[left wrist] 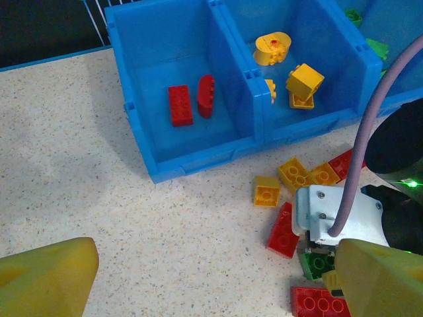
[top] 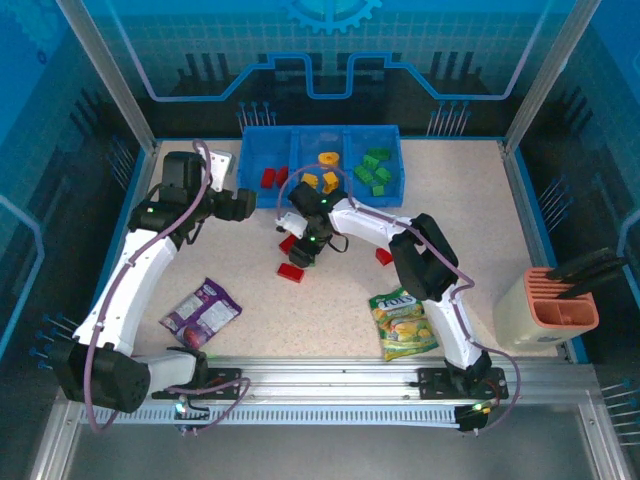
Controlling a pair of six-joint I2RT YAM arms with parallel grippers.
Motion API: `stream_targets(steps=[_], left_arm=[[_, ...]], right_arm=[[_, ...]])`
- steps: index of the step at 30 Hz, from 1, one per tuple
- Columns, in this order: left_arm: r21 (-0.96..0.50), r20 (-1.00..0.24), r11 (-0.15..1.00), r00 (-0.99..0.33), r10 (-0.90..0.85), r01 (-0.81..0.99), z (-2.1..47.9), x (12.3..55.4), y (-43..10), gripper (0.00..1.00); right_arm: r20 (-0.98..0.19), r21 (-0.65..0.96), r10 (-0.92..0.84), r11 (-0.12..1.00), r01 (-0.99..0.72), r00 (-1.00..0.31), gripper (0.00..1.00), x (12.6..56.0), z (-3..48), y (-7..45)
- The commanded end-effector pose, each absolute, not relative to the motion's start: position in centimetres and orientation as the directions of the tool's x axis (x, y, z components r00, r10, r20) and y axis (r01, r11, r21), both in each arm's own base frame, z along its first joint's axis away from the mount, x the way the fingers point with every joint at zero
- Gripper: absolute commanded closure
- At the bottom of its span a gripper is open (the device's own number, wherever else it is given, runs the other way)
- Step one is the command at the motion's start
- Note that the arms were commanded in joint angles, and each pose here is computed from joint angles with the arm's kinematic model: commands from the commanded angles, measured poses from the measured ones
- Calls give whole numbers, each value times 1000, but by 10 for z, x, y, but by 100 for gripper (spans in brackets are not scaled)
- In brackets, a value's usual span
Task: Sort the legos into containers by color
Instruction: Pick up the lego from the center of the table, then place the lego in the container.
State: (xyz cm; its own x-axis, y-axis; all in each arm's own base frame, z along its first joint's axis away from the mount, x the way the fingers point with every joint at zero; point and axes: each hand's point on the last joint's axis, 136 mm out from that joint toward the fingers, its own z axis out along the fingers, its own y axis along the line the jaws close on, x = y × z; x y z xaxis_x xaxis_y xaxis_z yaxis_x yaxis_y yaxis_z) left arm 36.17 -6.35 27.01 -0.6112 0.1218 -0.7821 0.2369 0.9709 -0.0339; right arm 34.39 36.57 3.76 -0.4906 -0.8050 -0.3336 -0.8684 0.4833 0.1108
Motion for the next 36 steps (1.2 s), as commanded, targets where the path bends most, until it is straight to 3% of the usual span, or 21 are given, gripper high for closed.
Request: stream_targets(steps=[1, 9, 17, 23, 32, 36], left_arm=[[-38, -776, 968, -618, 129, 249, 265, 361, -63, 7], [-42, -774, 967, -620, 127, 251, 264, 361, -64, 7], [-41, -774, 967, -620, 127, 250, 265, 361, -63, 6], [-41, -773, 968, -622, 127, 249, 264, 361, -63, 7], [-42, -767, 967, -629, 129, 250, 261, 363, -64, 6], [-45, -760, 967, -637, 129, 249, 257, 364, -64, 6]], right_arm=[[-227, 67, -849, 475, -878, -477, 41, 333, 11, 346], [-186, 47, -874, 448, -893, -448, 37, 323, 3, 330], [-175, 23, -863, 477, -879, -473, 62, 334, 0, 329], [-168, -34, -848, 514, -857, -502, 73, 345, 6, 313], [-395, -142, -659, 732, -667, -640, 76, 400, 137, 242], [-472, -203, -575, 809, -552, -669, 75, 439, 171, 202]])
